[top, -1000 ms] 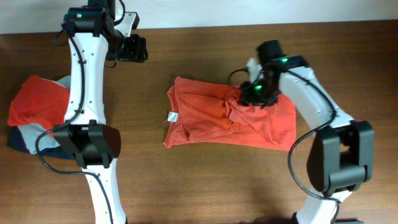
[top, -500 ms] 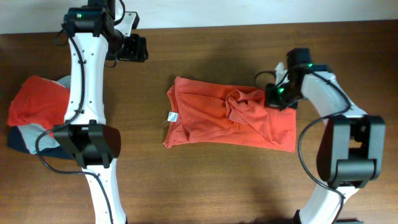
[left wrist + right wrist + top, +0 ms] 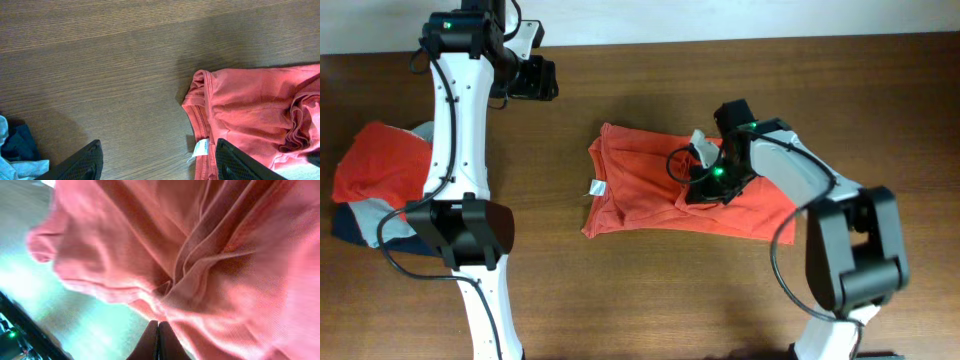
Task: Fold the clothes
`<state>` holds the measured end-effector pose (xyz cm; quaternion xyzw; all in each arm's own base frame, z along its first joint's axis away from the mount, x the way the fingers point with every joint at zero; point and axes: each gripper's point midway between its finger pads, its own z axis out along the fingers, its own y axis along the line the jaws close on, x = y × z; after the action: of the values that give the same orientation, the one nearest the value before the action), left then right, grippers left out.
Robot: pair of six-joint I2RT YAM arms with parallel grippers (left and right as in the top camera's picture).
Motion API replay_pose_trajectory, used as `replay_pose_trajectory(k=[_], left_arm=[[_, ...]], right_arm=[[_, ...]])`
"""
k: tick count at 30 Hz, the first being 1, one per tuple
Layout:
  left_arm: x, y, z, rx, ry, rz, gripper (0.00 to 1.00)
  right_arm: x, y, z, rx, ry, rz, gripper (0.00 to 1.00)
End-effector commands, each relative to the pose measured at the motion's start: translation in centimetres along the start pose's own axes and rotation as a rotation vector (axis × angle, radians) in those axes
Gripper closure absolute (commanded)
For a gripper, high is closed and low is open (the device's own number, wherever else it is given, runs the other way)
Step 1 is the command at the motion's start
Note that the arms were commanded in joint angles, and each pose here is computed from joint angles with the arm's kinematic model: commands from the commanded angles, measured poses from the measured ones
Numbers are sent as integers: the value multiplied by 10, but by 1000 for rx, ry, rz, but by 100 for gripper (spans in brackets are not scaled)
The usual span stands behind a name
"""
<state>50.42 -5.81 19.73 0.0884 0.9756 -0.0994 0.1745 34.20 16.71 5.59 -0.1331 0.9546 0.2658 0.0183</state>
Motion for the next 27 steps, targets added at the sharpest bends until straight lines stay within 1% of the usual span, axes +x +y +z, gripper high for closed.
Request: replay_pose_trajectory(k=[1,4,7,10,14,17,18,20,24,27], left_arm=[[-4,0,-8,-3,-25,9,28],[-4,0,-8,-3,-22,9,28],[-2,-1,-8,-1,-13,8,28],[2,-2,-8,1,0,6,28],[8,-9,-7,15,28,8,28],[14,-15,-6,24,53,14,29],[20,-19,-6,29,77,16,29],[27,-25,-6,35,108,19,29],[39,-38,-6,46,161,37,31],[45,-50,-5,55,189,56,32]], right_arm=[[-17,-13,-48,101,-136,-48,96],[-27,-52,-74,209,-221,94,96],[-26,-86,-84,260,-247,222,96],[-23,-102,-75,259,-224,269,96],[-26,-112,-44,239,-188,353,96],[-49,-94,-24,114,-228,294,96],[-67,-80,-17,45,-274,260,96],[-86,-72,-15,15,-338,252,96],[-132,-56,-30,-29,-517,163,96],[-148,-41,-48,-99,-586,107,96]])
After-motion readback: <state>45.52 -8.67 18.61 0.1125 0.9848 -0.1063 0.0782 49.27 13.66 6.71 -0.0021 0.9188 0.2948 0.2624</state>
